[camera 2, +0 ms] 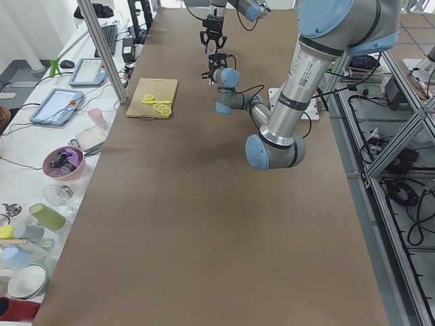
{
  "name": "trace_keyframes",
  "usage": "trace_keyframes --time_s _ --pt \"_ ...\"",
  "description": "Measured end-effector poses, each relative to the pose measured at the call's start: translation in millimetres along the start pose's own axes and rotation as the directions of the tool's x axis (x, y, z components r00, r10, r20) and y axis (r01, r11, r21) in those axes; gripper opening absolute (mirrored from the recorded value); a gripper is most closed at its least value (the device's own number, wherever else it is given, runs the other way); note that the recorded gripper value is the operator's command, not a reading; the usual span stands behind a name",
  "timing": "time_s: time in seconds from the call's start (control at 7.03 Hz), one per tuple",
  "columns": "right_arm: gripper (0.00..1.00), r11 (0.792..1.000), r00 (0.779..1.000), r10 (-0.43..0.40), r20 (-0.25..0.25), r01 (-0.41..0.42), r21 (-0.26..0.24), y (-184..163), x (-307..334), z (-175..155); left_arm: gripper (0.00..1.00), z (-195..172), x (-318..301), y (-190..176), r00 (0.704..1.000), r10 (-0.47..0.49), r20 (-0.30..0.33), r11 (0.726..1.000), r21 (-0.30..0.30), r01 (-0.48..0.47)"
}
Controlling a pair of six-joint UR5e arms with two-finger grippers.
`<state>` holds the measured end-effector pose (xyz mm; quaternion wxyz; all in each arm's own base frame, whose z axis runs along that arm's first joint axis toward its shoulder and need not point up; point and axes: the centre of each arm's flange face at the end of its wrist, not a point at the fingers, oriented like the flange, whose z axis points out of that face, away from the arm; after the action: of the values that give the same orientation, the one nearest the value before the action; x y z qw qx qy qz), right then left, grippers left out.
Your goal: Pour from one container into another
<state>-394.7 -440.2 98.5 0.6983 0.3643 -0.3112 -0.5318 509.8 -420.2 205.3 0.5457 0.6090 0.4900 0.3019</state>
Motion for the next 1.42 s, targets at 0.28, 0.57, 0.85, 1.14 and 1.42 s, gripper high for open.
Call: trace_keyframes --time_s 0.28,0.57,0.85,1.14,1.42 --pt "0.0 0.999 1.0 -0.011 -0.003 0.011 -0.05 -5 0 -3 0.0 0 0 1 1.0 0.002 0.001 1.0 0.0 -0.002" --pt "0.0 0.996 1.0 -0.027 -0.012 0.026 -0.091 -11 -3 -4 0.0 -1 -1 0 1.0 0.002 0.002 1.0 0.002 -0.002" --pt "0.0 0.988 0.997 -0.072 -0.019 0.069 -0.137 -17 -9 -1 0.0 -1 -1 0 1.0 0.003 0.002 1.0 0.002 -0.003" --pt "0.0 0.982 0.995 -0.095 -0.019 0.091 -0.168 -27 -12 1 0.0 -1 -1 1 1.0 0.003 0.003 1.0 0.002 -0.003" --pt "0.0 0.976 0.994 -0.108 -0.021 0.102 -0.19 -41 -8 3 0.0 -1 -2 0 1.0 0.003 0.003 1.0 0.003 -0.003"
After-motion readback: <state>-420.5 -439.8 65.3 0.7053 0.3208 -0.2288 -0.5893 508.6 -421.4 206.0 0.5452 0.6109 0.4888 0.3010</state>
